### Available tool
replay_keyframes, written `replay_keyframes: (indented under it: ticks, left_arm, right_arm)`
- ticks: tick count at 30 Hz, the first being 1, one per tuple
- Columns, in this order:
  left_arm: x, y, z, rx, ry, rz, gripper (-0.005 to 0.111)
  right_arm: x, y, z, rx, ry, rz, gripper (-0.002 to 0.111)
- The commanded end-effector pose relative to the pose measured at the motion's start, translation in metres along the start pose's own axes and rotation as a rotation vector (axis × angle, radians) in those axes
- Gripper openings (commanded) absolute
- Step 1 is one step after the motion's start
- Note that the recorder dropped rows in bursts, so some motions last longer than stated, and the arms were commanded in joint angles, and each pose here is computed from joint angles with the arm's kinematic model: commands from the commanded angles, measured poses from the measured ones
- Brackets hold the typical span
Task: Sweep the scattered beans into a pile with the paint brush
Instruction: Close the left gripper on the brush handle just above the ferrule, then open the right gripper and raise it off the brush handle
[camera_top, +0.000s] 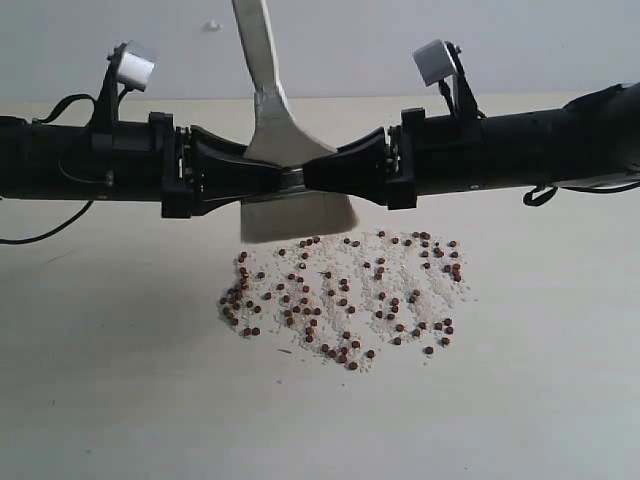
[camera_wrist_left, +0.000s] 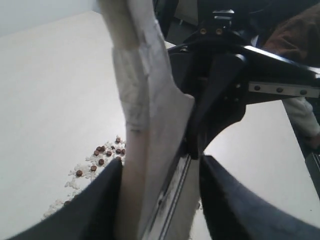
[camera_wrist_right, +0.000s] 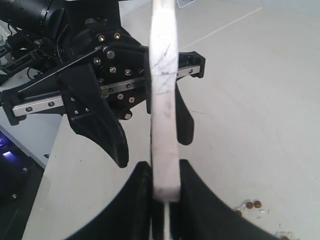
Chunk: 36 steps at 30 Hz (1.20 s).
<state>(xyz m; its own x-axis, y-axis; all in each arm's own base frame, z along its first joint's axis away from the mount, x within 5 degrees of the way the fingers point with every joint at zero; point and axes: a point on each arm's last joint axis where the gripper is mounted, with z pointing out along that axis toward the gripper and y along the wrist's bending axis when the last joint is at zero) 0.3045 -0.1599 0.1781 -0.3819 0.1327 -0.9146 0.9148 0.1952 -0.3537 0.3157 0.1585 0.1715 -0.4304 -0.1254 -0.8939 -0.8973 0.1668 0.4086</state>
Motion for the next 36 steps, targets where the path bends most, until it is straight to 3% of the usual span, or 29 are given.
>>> replay_keyframes:
  ticks: [1, 3, 7, 8, 14, 23, 31, 36]
  left_arm:
    - [-0.0049, -0.0043, 0.0017, 0.036, -0.023, 0.013, 0.039]
    - [-0.0049, -0.0043, 0.0017, 0.036, -0.023, 0.013, 0.030]
    - [-0.0049, -0.0043, 0.0017, 0.036, -0.023, 0.013, 0.002]
    - [-0.0049, -0.0043, 0.0017, 0.036, -0.023, 0.013, 0.000]
    - [-0.0049, -0.0043, 0.0017, 0.036, -0.023, 0.013, 0.000]
    - [-0.0062, -0.0042, 0.0020, 0.047, -0.008, 0.033, 0.000]
    - [-0.0064, -0.0031, 0.0006, 0.043, -0.009, 0.032, 0.000]
    - [-0.0059, -0.0027, -0.0004, 0.042, -0.005, 0.034, 0.000]
  right_arm:
    - [-0.0053, -0.0014, 0.0007, 0.017, -0.031, 0.001, 0.000]
    - [-0.0053, -0.0014, 0.0007, 0.017, -0.031, 0.001, 0.000]
    - [-0.0053, -0.0014, 0.0007, 0.017, -0.031, 0.001, 0.000]
    - [-0.0053, -0.0014, 0.0007, 0.017, -0.031, 0.001, 0.000]
    - [-0.0053, -0.0014, 0.0007, 0.017, -0.031, 0.009, 0.003]
    - [-0.0053, -0.0014, 0.0007, 0.016, -0.032, 0.053, 0.040]
    - [-0.0053, -0.0014, 0.0007, 0.016, -0.032, 0.053, 0.051]
    - [-0.0072, -0.0002, 0.0002, 0.016, -0.034, 0.070, 0.067]
